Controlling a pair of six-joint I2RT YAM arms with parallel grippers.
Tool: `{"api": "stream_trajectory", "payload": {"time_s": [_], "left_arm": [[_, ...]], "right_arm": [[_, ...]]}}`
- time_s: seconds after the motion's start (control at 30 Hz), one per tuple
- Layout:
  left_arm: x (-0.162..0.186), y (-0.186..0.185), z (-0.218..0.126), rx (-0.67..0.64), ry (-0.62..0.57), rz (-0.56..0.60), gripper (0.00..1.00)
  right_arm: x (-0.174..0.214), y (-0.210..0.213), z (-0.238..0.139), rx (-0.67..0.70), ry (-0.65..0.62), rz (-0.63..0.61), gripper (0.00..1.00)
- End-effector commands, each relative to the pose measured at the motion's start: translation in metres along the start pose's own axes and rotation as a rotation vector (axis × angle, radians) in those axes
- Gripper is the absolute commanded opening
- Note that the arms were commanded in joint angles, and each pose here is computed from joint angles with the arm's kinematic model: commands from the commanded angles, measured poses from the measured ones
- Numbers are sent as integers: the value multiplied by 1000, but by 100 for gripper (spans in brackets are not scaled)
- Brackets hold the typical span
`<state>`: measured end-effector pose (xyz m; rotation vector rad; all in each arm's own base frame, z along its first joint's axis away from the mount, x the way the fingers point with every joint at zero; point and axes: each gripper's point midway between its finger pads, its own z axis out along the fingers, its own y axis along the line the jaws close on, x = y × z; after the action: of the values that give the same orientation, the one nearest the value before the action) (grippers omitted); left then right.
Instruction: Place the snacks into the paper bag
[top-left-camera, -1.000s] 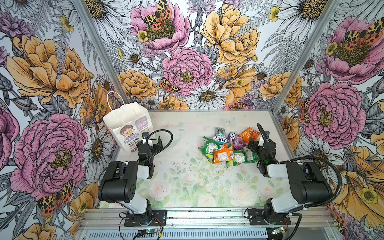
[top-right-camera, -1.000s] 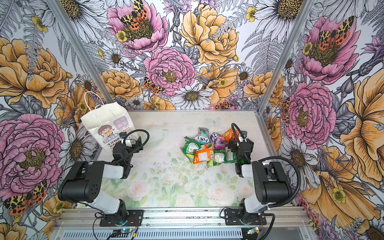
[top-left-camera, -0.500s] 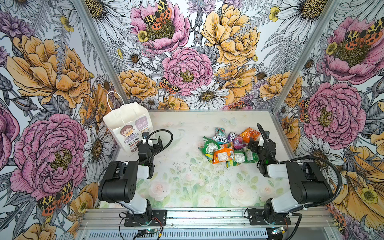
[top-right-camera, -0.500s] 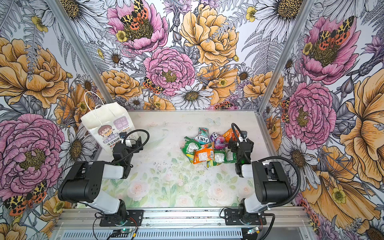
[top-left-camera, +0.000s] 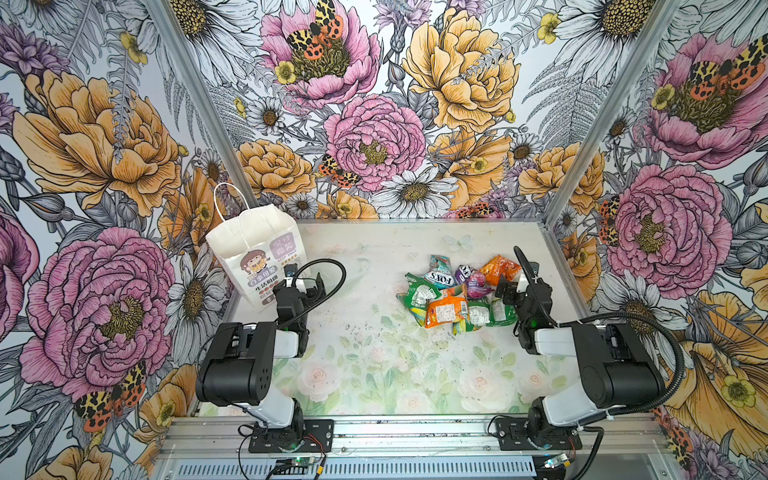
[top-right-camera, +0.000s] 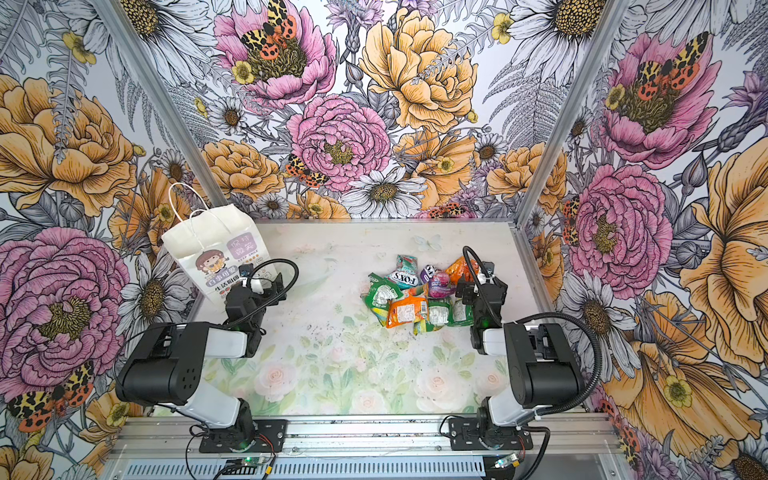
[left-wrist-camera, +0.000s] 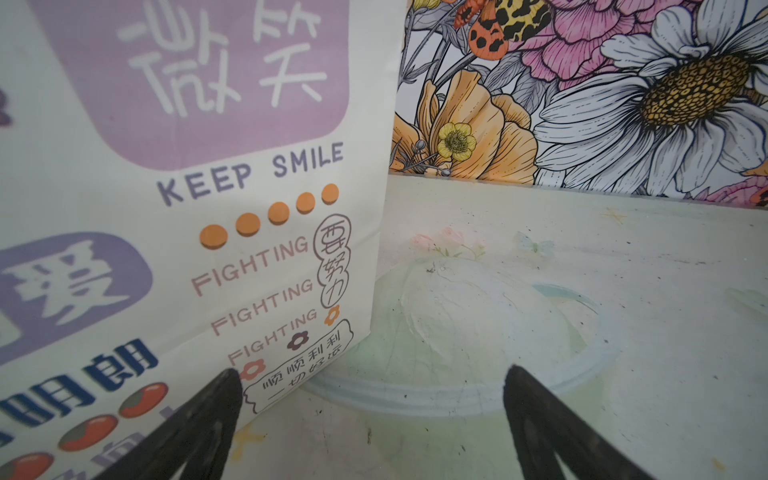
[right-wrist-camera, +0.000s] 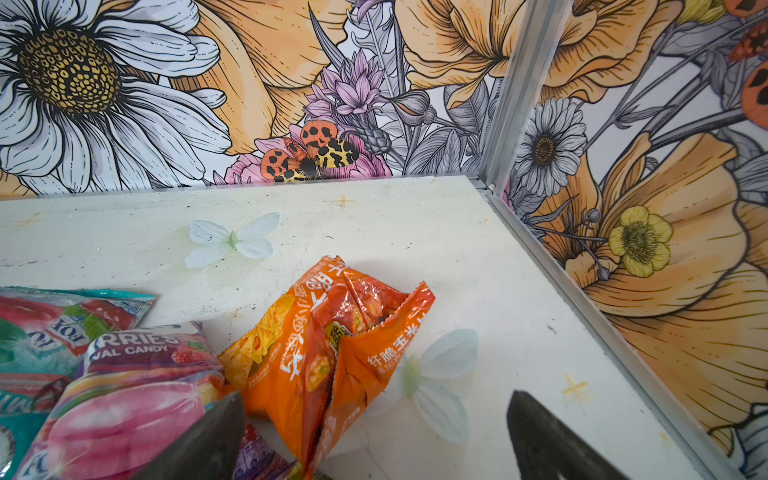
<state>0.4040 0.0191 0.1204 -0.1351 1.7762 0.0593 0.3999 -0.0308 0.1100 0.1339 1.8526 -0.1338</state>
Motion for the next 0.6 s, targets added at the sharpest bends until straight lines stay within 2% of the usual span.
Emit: {"api": "stream_trajectory", "payload": {"time_s": [0.0, 0.17, 0.23, 0.33, 0.57], "left_arm": [[-10, 1, -1, -15, -33, 9, 99], [-15, -1, -4, -28, -39, 25, 99], [-26, 0, -10, -73, -38, 44, 99], [-46, -4, -23, -72, -60, 60, 99], [-82, -7, -54, -33, -88, -22, 99]], "right_arm": [[-3, 0, 0, 5, -13, -3, 100], [-5, 4, -3, -14, -24, -15, 99], [-12, 5, -7, -15, -26, -19, 99], [-24, 2, -13, -3, 14, -12, 99], [-62, 17, -34, -74, 116, 3, 97]]}}
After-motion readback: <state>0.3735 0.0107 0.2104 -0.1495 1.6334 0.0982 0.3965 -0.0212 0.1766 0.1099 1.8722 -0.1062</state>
